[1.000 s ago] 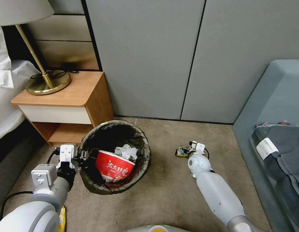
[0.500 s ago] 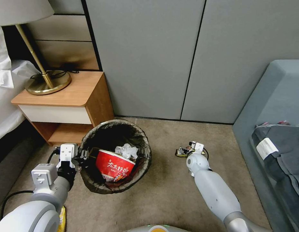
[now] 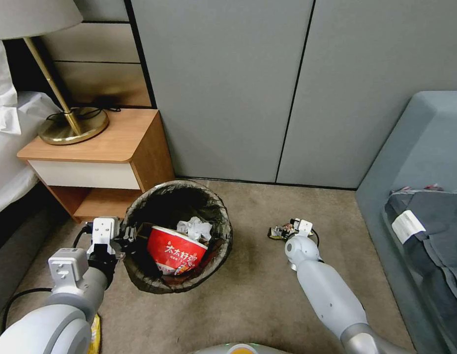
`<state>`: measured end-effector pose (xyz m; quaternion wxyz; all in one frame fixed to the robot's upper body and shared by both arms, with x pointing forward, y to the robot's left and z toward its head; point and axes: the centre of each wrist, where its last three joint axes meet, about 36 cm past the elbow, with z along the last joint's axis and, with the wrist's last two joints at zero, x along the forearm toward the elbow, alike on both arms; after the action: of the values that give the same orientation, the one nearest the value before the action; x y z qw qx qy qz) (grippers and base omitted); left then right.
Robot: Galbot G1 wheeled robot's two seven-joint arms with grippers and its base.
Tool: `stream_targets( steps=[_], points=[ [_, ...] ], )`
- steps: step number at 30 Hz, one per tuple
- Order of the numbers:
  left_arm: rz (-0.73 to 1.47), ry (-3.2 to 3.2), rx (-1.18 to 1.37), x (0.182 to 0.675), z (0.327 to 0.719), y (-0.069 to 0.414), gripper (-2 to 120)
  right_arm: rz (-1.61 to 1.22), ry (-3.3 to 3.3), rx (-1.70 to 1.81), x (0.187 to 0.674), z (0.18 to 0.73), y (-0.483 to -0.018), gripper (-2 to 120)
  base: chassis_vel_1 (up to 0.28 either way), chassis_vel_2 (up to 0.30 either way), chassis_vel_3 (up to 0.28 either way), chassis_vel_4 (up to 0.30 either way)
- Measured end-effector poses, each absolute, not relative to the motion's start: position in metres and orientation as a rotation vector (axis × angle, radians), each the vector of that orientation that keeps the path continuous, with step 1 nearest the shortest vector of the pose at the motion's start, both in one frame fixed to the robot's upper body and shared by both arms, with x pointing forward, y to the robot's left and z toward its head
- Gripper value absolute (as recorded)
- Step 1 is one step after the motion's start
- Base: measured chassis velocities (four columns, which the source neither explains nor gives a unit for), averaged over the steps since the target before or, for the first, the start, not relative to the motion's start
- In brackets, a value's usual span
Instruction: Pick up the trash bin, then pick up the garbage from the floor and place it into the trash bin.
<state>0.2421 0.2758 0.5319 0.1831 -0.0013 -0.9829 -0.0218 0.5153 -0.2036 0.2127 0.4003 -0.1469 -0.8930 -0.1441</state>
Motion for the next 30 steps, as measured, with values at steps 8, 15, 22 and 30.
stream_targets(
  steps=[8,15,22,30],
  points=[
    [-0.064,-2.775,-0.013,0.243,0.532,0.275,1,-0.367,-2.262,-0.382,0.521,0.209,-0.202,100,0.000,0.000,0.000,0.000],
    [-0.064,-2.778,-0.014,0.243,0.532,0.276,1,-0.375,-2.262,-0.381,0.526,0.205,-0.203,100,0.000,0.000,0.000,0.000],
    [-0.068,-2.782,-0.018,0.244,0.533,0.276,1,-0.387,-2.262,-0.369,0.527,0.203,-0.201,100,0.000,0.000,0.000,0.000],
    [-0.070,-2.788,-0.022,0.245,0.534,0.275,1,-0.378,-2.280,-0.351,0.527,0.201,-0.199,99,0.000,0.000,0.000,0.000]
  ],
)
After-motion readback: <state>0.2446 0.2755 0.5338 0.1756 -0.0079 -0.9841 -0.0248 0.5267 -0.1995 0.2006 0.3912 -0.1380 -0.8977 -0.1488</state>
